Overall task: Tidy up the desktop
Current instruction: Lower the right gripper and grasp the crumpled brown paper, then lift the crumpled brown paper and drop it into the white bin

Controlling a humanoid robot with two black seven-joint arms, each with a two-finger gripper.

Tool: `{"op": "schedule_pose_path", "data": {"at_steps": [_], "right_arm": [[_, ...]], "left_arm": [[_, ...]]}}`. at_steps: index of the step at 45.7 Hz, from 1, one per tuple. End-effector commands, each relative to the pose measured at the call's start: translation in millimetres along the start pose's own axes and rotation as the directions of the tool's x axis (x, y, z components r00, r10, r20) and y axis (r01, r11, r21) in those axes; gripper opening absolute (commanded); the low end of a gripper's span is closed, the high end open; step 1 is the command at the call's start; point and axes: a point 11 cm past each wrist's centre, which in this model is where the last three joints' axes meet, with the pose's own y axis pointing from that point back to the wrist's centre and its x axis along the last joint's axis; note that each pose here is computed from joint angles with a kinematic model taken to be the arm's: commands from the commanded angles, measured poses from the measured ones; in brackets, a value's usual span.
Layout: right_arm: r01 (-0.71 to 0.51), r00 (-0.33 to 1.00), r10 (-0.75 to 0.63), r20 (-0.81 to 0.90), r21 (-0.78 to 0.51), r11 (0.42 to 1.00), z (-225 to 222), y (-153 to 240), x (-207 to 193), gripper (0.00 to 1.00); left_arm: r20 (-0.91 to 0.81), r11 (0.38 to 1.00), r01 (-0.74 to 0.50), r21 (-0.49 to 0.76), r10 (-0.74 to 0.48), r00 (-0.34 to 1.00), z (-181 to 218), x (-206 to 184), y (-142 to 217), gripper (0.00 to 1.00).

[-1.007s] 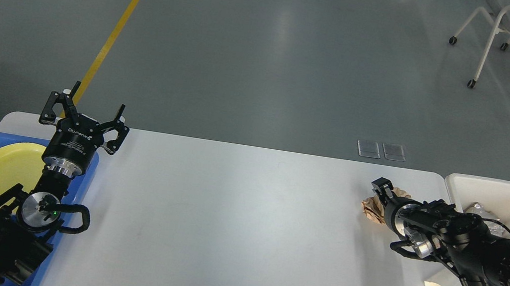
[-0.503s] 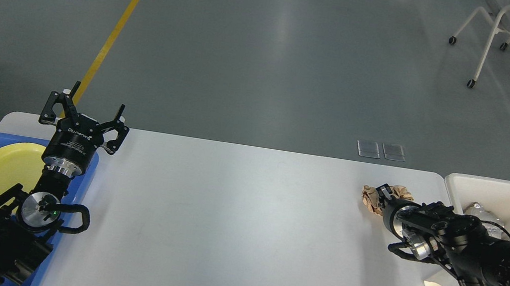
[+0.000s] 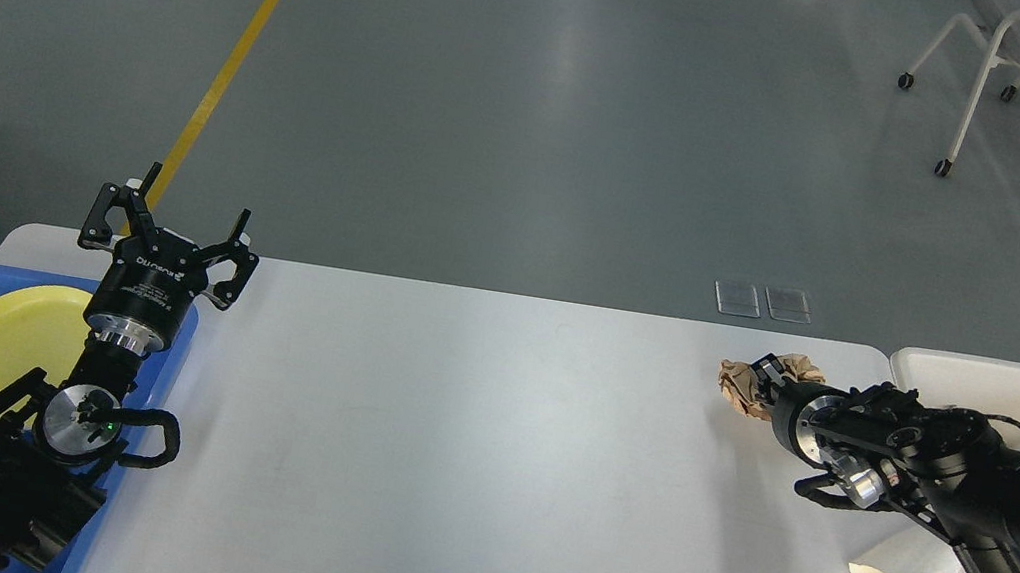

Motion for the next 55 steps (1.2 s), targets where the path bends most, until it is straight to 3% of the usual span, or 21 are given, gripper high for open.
{"op": "schedule_pose_path", "data": {"at_steps": [1,9,19,28,33,45,55], "right_arm": [[0.001,0.986,-0.001,-0.164,-0.004,1.000,-2.2,20.9,24.3,0.00],[0.043,0.910,-0.044,-0.412,-0.012,0.999,-20.8,76.6,60.3,0.00],[0.173,0.770,-0.142,-0.622,-0.011,0.985,-74.7,163.9,62.7,0.00],[0.411,0.565,-0.357,-0.744,-0.122,0.903,-130.2,257.5,48.4,0.00],[0.480,0.465,-0.442,-0.767,-0.201,0.854,-142.5,286.9,39.9,0.00],[0.431,0.561,-0.402,-0.723,-0.160,0.888,-129.0,262.6,65.4,0.00],[0.249,0.775,-0.309,-0.551,-0.183,0.951,-53.9,199.5,166.8,0.00]], "left_arm": [[0.001,1.000,0.000,-0.001,0.000,1.000,0.7,0.2,0.0,0.97],[0.001,1.000,0.000,-0.001,0.000,1.000,0.7,0.2,0.0,0.97],[0.000,1.000,0.000,0.000,0.000,1.000,-0.1,0.0,0.0,0.97],[0.001,1.000,0.000,-0.001,0.000,1.000,0.7,0.2,0.0,0.97],[0.000,1.000,0.000,0.000,0.000,1.000,-0.1,0.0,0.0,0.97],[0.001,1.000,0.000,-0.001,0.000,1.000,0.7,0.2,0.0,0.97],[0.000,1.000,0.000,0.000,0.000,1.000,-0.1,0.0,0.0,0.97]]}}
